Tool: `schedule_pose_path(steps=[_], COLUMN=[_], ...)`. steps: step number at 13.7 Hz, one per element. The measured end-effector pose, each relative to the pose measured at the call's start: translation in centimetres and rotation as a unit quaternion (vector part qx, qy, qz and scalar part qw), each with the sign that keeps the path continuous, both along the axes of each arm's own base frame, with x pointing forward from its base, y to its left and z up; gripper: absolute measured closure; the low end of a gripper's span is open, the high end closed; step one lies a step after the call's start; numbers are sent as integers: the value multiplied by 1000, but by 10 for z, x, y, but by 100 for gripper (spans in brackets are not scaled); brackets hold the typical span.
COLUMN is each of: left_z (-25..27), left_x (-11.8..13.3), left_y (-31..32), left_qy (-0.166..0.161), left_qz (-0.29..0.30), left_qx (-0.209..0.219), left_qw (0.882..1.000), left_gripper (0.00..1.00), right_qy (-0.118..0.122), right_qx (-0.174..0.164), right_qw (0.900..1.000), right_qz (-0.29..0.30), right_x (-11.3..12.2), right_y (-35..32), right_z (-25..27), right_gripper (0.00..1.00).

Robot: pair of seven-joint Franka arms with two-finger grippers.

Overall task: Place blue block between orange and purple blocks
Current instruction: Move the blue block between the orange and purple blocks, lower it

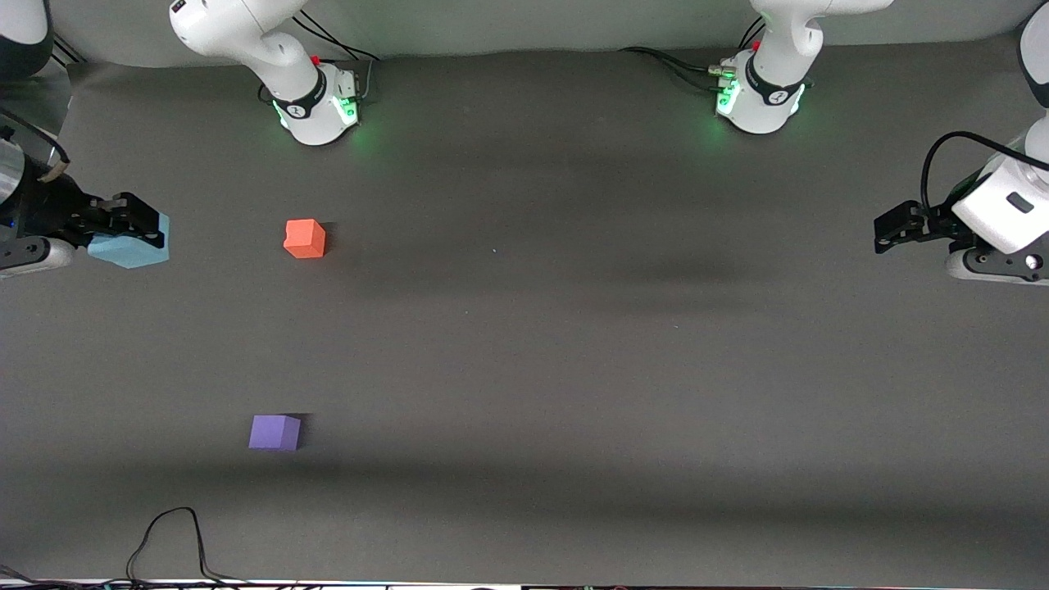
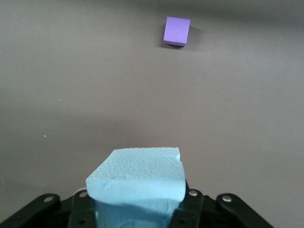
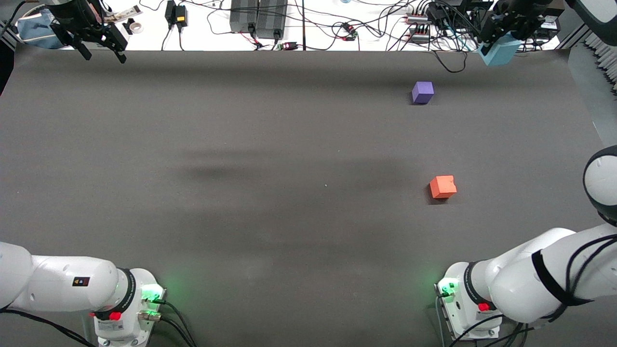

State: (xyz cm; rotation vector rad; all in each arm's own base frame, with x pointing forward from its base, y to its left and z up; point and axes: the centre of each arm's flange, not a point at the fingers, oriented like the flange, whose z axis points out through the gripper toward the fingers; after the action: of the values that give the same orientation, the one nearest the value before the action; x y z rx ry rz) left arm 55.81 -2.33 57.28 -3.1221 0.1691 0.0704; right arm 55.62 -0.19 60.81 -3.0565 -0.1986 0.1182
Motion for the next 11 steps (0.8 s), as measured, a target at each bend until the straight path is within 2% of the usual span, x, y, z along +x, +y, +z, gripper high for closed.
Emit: schedule_pose_path(steps=[7, 11], left_z=[0, -1], left_x=[0, 0], left_y=[0, 0], left_qy=[0, 0], left_qz=[0, 1], left_qx=[0, -1], left_qw=[1000, 1000], left_gripper=[0, 0], right_qy=[13, 15], right_qx=[11, 14], right_qw=[1000, 1000], right_qz=[-16, -13], right_x=[3, 22], right_y=[-30, -23], right_z=[-40, -93], right_gripper=[47, 47])
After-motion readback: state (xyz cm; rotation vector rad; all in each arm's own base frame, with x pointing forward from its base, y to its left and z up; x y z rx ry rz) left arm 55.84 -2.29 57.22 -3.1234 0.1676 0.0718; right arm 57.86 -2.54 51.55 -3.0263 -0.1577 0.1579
